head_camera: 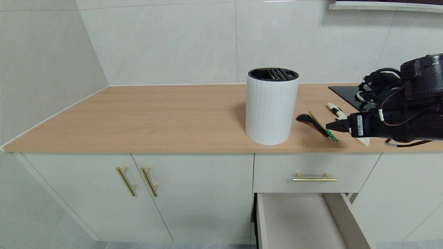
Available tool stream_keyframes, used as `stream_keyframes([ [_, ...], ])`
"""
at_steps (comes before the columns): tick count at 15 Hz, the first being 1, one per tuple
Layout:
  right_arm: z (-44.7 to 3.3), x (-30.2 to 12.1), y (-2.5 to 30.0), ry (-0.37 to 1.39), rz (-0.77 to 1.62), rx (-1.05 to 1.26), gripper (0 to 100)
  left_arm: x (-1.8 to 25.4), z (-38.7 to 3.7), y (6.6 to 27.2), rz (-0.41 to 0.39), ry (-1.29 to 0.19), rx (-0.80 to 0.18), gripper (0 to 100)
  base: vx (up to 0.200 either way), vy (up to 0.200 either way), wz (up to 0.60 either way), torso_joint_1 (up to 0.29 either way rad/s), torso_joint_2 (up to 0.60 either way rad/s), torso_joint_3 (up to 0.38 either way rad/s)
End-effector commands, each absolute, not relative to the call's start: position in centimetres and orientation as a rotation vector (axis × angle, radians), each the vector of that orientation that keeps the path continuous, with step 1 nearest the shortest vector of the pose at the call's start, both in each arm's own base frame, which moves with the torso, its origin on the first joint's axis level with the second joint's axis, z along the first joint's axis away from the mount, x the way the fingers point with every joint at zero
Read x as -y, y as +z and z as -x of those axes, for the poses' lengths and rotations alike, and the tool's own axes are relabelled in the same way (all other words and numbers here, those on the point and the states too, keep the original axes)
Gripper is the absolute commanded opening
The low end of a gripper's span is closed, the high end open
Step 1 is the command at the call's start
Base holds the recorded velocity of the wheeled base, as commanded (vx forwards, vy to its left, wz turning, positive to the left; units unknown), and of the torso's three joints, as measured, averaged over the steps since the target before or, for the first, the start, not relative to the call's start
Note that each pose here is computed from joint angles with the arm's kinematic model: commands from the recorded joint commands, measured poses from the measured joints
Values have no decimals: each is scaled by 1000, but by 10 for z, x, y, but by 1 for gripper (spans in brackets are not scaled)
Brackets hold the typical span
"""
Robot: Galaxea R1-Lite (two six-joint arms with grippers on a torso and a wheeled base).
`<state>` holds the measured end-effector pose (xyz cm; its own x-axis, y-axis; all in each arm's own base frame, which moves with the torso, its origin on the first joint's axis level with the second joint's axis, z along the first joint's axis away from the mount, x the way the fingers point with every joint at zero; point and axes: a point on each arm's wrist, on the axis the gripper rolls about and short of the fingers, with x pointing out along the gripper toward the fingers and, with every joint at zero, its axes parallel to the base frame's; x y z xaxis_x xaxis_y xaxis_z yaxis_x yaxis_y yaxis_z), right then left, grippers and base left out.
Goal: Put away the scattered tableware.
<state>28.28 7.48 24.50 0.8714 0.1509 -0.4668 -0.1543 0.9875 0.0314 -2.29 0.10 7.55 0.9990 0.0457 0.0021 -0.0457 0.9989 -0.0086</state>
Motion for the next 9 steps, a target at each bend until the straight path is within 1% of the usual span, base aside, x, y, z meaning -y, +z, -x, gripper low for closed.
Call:
stream_keyframes([
  [1, -303, -84, 219, 162, 22, -548, 100, -1, 23, 76, 9, 48, 2, 100, 0, 0, 0, 0, 0, 0],
  [5, -328, -89, 193, 121, 20, -569, 100, -1, 23, 76, 9, 46, 2, 100, 0, 0, 0, 0, 0, 0],
  [9, -338, -89, 184, 67, 32, -559, 100, -1, 23, 76, 9, 48, 2, 100, 0, 0, 0, 0, 0, 0],
])
